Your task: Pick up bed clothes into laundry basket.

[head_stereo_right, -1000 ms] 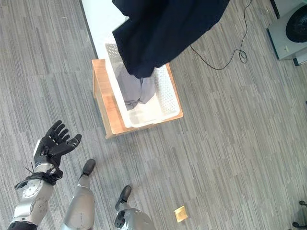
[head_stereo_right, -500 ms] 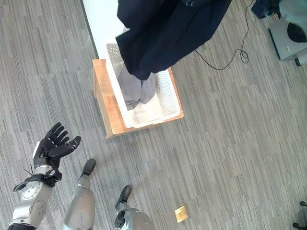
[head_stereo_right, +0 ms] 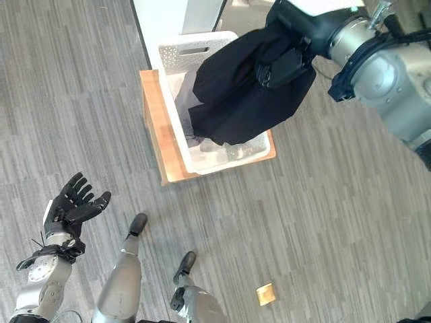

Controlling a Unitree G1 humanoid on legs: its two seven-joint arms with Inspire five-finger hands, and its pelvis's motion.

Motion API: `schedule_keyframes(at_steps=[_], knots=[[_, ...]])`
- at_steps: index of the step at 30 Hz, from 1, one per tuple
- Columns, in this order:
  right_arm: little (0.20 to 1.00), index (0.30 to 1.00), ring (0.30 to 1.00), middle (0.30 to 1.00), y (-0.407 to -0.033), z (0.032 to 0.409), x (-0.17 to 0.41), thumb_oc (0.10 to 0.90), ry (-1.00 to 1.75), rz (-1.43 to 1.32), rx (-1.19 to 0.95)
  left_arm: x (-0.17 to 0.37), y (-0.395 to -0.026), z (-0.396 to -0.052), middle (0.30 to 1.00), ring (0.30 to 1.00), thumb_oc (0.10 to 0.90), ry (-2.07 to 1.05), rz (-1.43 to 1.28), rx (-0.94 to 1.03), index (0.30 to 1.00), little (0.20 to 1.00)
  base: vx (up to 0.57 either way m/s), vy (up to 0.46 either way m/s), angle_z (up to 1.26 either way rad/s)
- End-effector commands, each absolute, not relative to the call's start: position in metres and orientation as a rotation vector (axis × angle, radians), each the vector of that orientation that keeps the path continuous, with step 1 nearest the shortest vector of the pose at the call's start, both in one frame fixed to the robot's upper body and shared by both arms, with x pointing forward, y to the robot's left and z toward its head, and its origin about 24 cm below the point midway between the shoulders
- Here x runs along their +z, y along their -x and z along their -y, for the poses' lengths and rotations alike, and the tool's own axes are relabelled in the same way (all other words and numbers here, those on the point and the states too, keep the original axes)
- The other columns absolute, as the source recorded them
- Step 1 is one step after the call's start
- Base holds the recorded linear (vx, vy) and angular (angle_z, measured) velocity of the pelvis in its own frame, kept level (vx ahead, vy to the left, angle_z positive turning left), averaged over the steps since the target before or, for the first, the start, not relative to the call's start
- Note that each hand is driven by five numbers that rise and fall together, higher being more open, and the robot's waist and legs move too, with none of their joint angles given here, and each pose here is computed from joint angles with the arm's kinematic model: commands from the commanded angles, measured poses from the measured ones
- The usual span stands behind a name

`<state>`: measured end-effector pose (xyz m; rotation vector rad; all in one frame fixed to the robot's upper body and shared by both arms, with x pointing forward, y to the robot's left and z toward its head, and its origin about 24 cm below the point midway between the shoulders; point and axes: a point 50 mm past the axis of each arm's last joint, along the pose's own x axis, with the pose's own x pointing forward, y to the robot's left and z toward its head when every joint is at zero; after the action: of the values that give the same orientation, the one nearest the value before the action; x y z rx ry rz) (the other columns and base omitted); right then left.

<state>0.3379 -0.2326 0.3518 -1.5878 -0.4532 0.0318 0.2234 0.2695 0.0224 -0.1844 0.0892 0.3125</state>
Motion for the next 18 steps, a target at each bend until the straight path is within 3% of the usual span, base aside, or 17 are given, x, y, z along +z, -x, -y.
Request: schedule_keyframes(at_steps=[1,13,15,18], knots=[[0.300,0.300,0.300,0.300,-0.315,0.232,0.422,0.400,1.507,0.655,-0.207,0.071,-0.227,-0.272,0.900,0.900,0.800,0.133,0.157,0.260,0.900,0.900,0.00,0.000,0.00],[0.300,0.300,0.300,0.300,-0.336,0.191,0.409,0.400,1.465,0.680,-0.065,0.074,-0.232,-0.270,0.900,0.900,0.800,0.135,0.169,0.263,0.900,0.900,0.00,0.002,0.01],[0.900,0.900,0.900,0.900,-0.342,0.194,0.411,0.800,1.475,0.627,-0.068,0.076,-0.232,-0.271,0.900,0.900,0.800,0.131,0.175,0.261,0.900,0.900,0.00,0.000,0.00],[0.900,0.900,0.900,0.900,-0.346,0.200,0.417,0.800,1.495,0.542,-0.073,0.078,-0.231,-0.274,0.900,0.900,0.800,0.118,0.176,0.261,0.900,0.900,0.00,-0.005,0.04]])
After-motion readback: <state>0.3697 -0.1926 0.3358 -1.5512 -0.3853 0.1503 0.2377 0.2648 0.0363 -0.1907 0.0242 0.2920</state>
